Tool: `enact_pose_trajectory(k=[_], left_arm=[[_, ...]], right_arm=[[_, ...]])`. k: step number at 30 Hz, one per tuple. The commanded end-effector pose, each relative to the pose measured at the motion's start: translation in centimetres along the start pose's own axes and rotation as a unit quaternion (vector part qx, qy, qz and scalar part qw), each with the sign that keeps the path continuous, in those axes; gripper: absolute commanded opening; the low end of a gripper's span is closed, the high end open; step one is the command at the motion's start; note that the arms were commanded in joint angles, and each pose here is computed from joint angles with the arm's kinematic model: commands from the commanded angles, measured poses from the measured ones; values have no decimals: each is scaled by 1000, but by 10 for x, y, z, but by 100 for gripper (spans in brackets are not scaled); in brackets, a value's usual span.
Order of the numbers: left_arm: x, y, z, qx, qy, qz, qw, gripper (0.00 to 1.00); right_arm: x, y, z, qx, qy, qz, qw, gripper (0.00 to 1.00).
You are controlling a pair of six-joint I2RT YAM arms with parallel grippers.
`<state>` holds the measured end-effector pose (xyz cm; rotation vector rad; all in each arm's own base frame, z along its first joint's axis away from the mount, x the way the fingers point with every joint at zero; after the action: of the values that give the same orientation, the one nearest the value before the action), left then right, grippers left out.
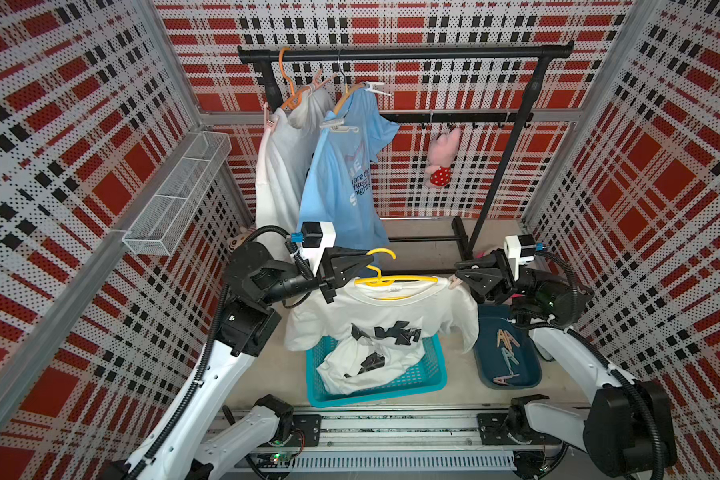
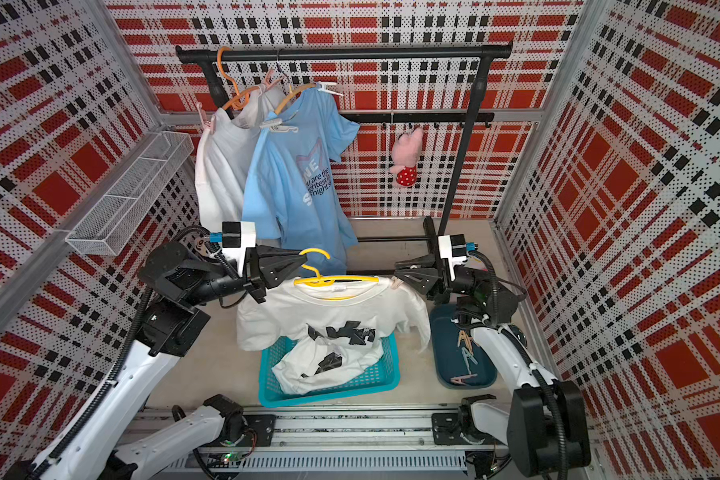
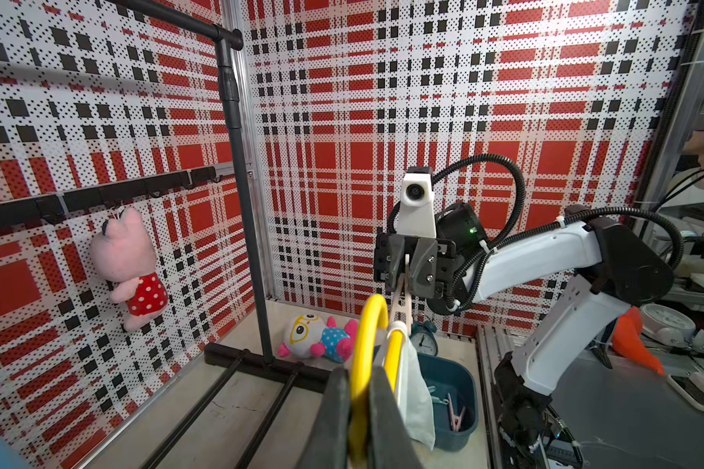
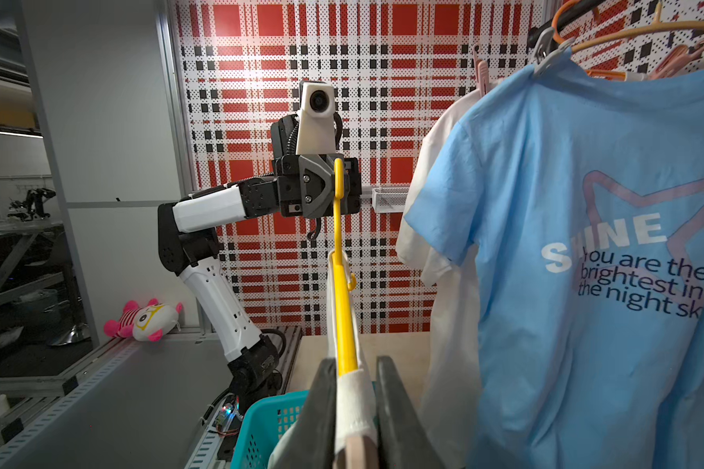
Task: Use clothespins to secure the t-shirt on both sides of the hanger
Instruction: Clamp the T-shirt on the hanger.
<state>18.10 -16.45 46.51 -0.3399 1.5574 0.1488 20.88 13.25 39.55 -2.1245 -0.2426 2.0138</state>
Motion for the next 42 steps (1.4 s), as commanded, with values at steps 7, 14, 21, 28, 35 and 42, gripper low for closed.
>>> enact_pose_trajectory(k=[7, 14, 21, 28, 35, 42], left_arm=[[-11, 6, -8, 1, -18, -53, 998, 0], [-12, 8, -11, 10, -3, -84, 996, 0], [-12, 7, -10, 15, 18, -96, 995, 0], [-10, 4, -11, 21, 16, -93, 995, 0], [4, 1, -7, 21, 30, -74, 997, 0], [16, 1, -4, 10, 40, -56, 998, 0]], right_arm=[[10, -9, 4, 28, 12, 5, 1000, 0], [16, -6, 9, 20, 4, -32, 999, 0], [27, -12, 4, 23, -2, -8, 1000, 0], [35, -14, 0, 47, -6, 24, 999, 0], [27, -16, -5, 76, 9, 38, 996, 2], [19, -16, -5, 92, 16, 44, 995, 30]])
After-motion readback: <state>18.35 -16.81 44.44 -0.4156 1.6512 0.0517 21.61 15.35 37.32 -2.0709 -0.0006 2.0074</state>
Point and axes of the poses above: each gripper's point midway between its finger pads, its own y axis back along the fingers, its own z axis along the line the jaws close on, x = y × z, the point moved 7 cm from there along y, back along the fingers, and after that the axes turned 2 degrees about y, right-handed, at the moved point
